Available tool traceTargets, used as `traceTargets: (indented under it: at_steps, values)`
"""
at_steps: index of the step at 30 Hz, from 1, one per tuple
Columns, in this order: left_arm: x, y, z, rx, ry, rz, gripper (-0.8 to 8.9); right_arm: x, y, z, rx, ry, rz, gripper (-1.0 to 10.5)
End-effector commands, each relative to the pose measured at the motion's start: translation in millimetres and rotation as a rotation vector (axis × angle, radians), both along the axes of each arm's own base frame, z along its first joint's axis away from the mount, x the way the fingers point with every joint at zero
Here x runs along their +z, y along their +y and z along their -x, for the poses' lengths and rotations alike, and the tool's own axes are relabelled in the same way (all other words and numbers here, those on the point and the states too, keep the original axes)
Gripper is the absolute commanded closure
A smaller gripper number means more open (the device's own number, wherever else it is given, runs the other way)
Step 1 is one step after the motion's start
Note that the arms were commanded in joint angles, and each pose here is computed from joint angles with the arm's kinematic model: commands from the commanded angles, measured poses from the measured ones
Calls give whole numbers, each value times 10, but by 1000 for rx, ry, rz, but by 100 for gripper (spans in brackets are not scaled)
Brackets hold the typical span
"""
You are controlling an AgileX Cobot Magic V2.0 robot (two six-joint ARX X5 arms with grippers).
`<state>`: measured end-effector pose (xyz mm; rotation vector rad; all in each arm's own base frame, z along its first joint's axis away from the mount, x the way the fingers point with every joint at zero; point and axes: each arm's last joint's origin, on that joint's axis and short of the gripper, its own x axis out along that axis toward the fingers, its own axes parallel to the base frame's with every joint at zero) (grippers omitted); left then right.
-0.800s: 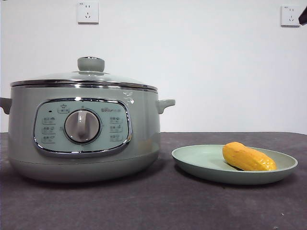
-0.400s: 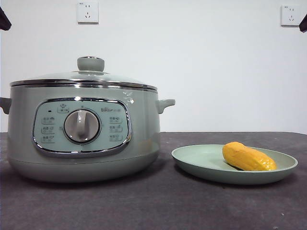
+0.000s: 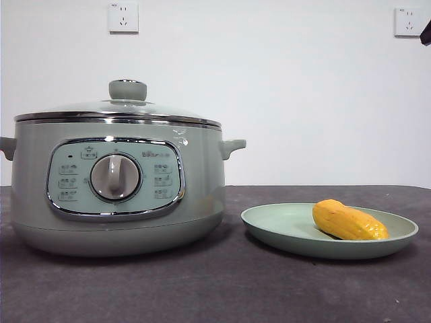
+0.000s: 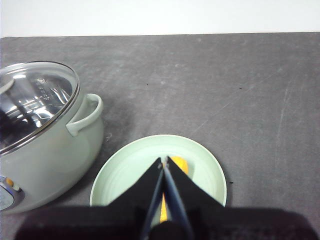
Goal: Take the corn out from the steamer,put the corn on the plate,close the lid
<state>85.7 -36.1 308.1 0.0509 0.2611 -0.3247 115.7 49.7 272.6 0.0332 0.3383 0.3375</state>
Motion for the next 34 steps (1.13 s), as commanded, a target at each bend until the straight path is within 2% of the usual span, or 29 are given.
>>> traceTargets:
  at_steps: [1,5,9,16,20,28,34]
  values:
    - [9,111,132,52,-83,0,817,-1,1,0,-2,-1,-11,944]
    - [-127,194,194,124,-161,-22,817,-2,2,-1,-2,0,-10,944]
    - [-444,219,119,183,-196,-28,817,-2,1,0,-2,-1,-10,944]
    - [-1089,234,-65,241,-162,-43,817,-2,1,0,-2,-1,-10,944]
    - [-1327,246,-97,258,-126,-52,817,-2,1,0,-2,-1,-10,944]
    - [-1537,267,-88,285,-114,-22,817,-2,1,0,-2,-1,-10,944]
    - [-1592,276,-84,301,-63,-1,817,-2,1,0,-2,-1,-10,944]
